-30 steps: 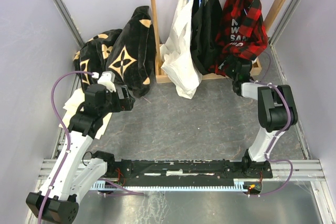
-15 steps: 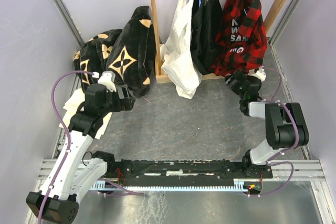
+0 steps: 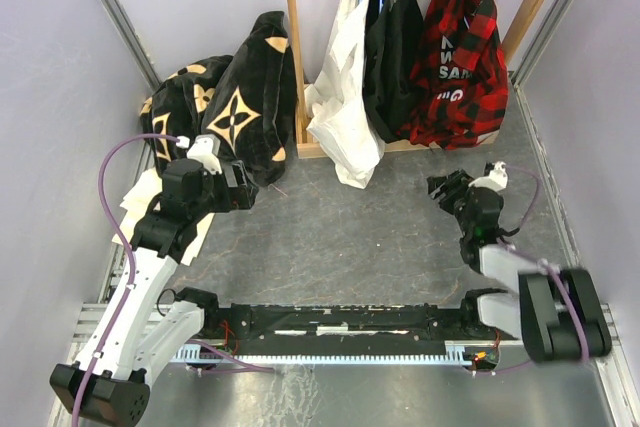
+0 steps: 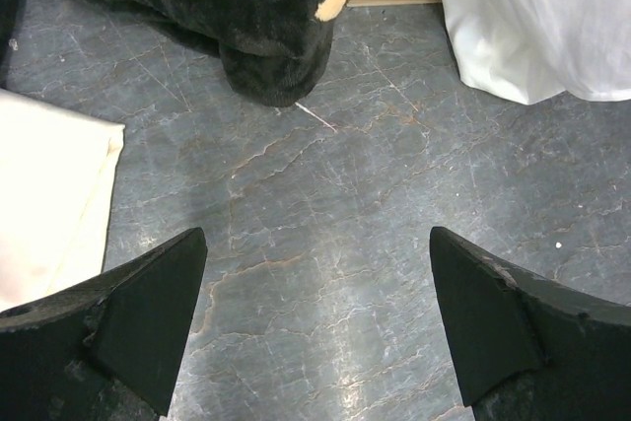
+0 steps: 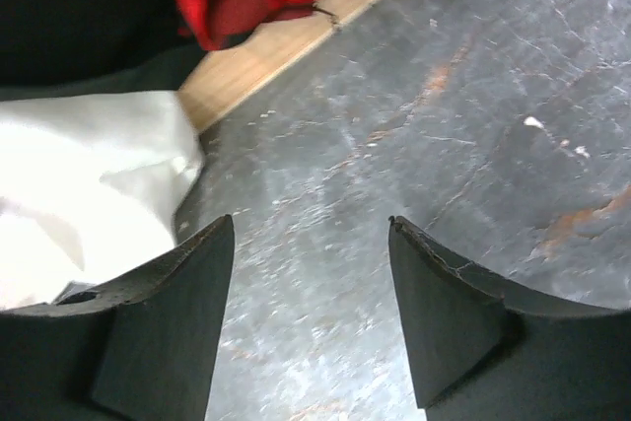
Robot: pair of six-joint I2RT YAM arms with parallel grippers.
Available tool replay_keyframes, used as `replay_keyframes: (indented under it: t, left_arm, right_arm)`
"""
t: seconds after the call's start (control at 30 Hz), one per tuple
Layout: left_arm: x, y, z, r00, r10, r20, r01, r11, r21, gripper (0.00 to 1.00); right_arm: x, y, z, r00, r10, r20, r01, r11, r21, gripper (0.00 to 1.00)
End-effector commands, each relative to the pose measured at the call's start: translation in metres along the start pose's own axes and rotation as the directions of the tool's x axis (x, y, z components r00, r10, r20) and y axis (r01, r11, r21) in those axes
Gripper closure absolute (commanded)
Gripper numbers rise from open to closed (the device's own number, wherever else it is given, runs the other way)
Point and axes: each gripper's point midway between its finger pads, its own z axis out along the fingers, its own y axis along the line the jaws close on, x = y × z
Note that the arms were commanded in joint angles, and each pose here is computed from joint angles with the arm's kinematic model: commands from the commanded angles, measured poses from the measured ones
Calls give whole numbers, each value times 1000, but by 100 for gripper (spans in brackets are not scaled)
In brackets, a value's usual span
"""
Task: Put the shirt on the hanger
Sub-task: Adjust the shirt at the center of the board.
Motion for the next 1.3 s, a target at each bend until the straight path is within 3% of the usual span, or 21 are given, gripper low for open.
replay_keyframes:
  t: [0.0, 0.13, 0.33, 0.57, 0.8, 1.1, 1.27]
  left_arm:
    - [-11, -8, 1, 999, -7, 40, 6, 999, 39, 0]
    - [-10, -10, 4, 999, -8, 35, 7, 999, 51, 0]
    - [-9, -11, 3, 999, -8, 35, 6, 998, 56, 1]
    - [-13, -10, -4, 998, -15, 59, 12, 999, 47, 1]
    - [-16, -10, -7, 998, -17, 64, 14, 999, 43, 1]
    - [-16, -9, -7, 998, -17, 65, 14, 999, 38, 1]
    - [-16, -9, -7, 998, -19, 65, 17, 999, 34, 1]
  right_arm:
    - [-16, 20, -32, 981, -165, 106, 165, 986, 4, 29]
    - [-16, 25, -49, 920, -388, 50, 385, 920, 67, 29]
    - [-12, 45, -38, 807, -588, -56, 591, 801, 99, 30]
    - [-22, 62, 2, 706, -691, -156, 708, 684, 176, 43]
    - [-21, 60, 44, 697, -673, -246, 714, 681, 162, 55]
    - [-33, 51, 88, 676, -659, -329, 727, 671, 149, 60]
    - [-44, 56, 108, 696, -641, -324, 707, 690, 154, 63]
